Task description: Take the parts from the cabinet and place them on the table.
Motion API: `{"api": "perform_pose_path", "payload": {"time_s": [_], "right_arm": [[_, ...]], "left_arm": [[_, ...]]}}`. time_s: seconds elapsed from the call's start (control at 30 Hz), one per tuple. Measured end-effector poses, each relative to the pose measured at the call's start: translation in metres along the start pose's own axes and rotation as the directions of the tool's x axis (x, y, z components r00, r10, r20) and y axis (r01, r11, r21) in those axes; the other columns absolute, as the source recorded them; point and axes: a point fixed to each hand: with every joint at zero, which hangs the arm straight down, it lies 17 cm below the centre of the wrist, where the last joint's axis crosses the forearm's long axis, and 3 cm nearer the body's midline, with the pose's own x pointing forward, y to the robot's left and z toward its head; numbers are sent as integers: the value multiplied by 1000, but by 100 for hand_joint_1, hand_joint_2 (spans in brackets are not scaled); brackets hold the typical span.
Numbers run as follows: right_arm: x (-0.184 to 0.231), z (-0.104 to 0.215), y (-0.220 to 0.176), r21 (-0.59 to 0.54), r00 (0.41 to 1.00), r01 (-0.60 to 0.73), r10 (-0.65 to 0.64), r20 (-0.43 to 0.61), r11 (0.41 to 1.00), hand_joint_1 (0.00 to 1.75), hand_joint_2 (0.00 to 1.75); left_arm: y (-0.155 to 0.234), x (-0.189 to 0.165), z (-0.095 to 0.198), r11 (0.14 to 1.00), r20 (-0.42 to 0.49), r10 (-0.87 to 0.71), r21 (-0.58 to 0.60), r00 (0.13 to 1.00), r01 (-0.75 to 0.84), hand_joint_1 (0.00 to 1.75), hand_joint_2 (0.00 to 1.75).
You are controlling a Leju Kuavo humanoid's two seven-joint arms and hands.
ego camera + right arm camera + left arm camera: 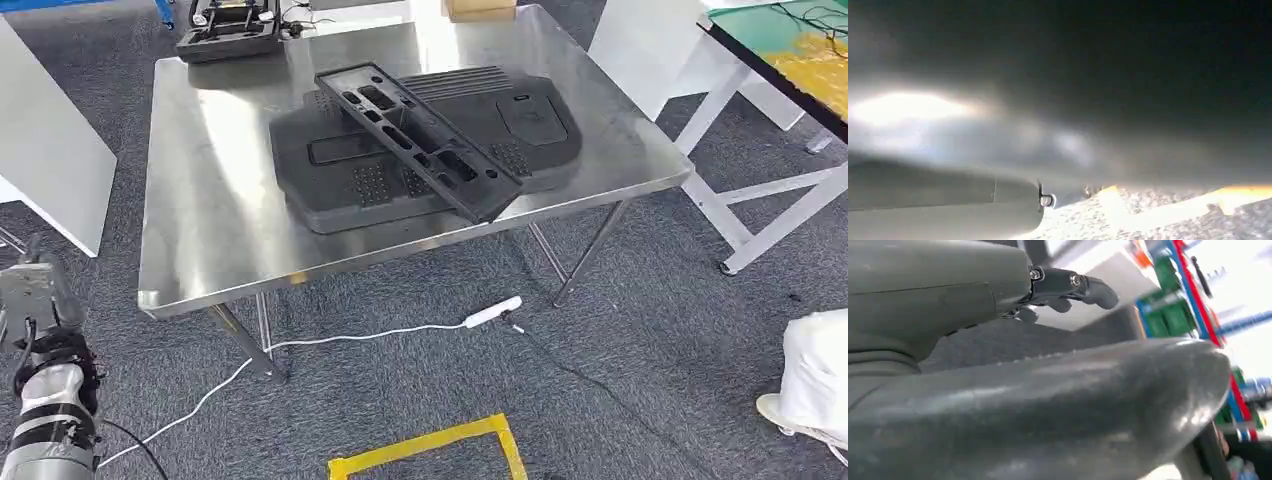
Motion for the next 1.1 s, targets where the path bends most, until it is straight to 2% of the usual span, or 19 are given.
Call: {"api": "perform_pose_path", "payload": {"time_s": [0.3, 0.47, 0.57, 0.67, 0.73, 0.8, 0.83, 0.87, 0.93, 0.97, 1.0, 1.1], "right_arm": [[-2, 2, 6, 8, 1000, 11, -11, -4, 1000, 0, 0], [-1, 4, 15, 18, 999, 45, -44, -7, 999, 0, 0], [-1, 5, 19, 21, 997, 73, -73, -7, 997, 0, 0], [-3, 6, 23, 21, 997, 76, -76, -16, 997, 0, 0], [-4, 7, 26, 24, 997, 72, -71, -21, 997, 0, 0], [-6, 8, 30, 36, 999, 42, -41, -30, 998, 0, 0], [-9, 9, 34, 50, 999, 15, -12, -41, 999, 0, 0], [-14, 11, 40, 65, 998, -28, 31, -56, 998, 0, 0], [-22, 13, 46, 99, 988, -129, 137, -75, 987, 0, 0], [-26, 15, 50, 120, 978, -178, 189, -85, 977, 0, 0], [-29, 16, 52, 136, 969, -217, 230, -90, 967, 0, 0], [-33, 21, 68, 206, 949, -279, 302, -89, 938, 0, 0]], "left_arm": [[42, -79, 47, 993, -198, 70, 107, 978, -50, 0, 0], [44, -149, 115, 987, -393, 122, 148, 911, -69, 0, 0], [34, -193, 177, 979, -534, 180, 182, 826, -95, 0, 0], [15, -231, 246, 967, -687, 248, 216, 683, -134, 0, 0], [6, -247, 284, 963, -758, 267, 232, 596, -136, 0, 0], [-10, -265, 333, 957, -855, 291, 260, 428, -131, 0, 0], [-23, -272, 365, 959, -908, 282, 259, 311, -116, 0, 0], [-39, -276, 401, 967, -950, 250, 235, 187, -101, 0, 0], [-70, -272, 456, 984, -989, 147, 145, 13, -106, 0, 0], [-89, -266, 478, 988, -997, 62, 68, -46, -139, 0, 0], [-108, -257, 497, 983, -997, -29, -15, -73, -185, 0, 0], [-142, -241, 521, 930, -969, -246, -231, -20, -285, 0, 0]]}}
